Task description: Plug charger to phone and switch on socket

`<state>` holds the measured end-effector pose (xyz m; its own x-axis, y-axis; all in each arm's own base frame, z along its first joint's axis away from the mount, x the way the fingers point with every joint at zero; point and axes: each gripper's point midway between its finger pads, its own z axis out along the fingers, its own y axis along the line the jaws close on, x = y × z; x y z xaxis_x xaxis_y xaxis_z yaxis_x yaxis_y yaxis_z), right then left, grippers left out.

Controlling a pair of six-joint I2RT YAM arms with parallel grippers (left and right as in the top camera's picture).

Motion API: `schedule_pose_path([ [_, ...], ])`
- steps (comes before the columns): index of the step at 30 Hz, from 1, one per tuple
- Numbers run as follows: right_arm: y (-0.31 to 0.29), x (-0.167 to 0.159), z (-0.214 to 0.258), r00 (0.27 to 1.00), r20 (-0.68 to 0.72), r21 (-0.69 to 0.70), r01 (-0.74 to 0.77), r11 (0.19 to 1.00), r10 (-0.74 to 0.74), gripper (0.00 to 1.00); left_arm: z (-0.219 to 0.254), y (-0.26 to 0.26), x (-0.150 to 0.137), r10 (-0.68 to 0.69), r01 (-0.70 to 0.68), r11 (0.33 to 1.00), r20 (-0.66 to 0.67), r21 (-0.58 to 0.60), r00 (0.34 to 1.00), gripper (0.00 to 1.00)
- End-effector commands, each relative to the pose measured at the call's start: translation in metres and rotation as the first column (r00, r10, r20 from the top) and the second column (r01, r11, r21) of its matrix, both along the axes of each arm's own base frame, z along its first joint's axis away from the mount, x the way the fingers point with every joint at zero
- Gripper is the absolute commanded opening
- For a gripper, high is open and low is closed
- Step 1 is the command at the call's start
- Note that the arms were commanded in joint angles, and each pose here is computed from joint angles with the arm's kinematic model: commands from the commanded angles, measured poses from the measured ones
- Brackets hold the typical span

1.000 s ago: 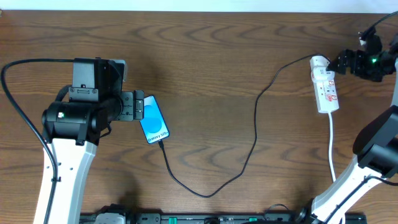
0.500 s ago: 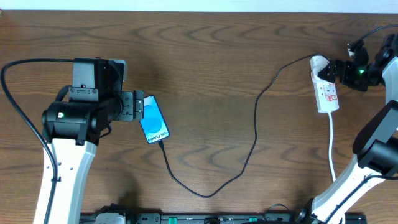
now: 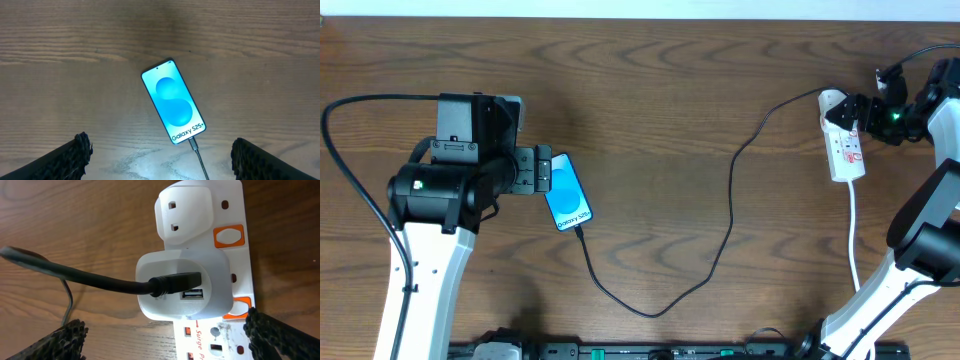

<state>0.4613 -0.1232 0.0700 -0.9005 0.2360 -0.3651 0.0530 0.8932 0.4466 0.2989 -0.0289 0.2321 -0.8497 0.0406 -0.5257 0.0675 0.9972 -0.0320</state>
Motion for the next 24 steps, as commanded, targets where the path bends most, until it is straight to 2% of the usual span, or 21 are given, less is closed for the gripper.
schedule_pose_path([
  [1, 0.01, 0.001, 0.0, 1.0, -0.001, 0.03, -0.007, 1.0, 0.007, 0.99, 0.006, 0.0, 0.002, -0.008, 0.007, 1.0, 0.016, 0.009, 1.0, 0.91],
  [13, 0.025, 0.011, -0.003, 0.999, 0.003, -0.032, -0.046, 0.998, 0.046, 0.99, 0.006, 0.0, 0.002, -0.007, 0.007, 1.0, 0.016, 0.009, 1.0, 0.91],
  [24, 0.026, 0.008, -0.005, 0.999, -0.015, -0.025, -0.035, 0.999, 0.034, 0.99, 0.006, 0.0, 0.002, -0.008, 0.007, 1.0, 0.016, 0.009, 1.0, 0.91],
])
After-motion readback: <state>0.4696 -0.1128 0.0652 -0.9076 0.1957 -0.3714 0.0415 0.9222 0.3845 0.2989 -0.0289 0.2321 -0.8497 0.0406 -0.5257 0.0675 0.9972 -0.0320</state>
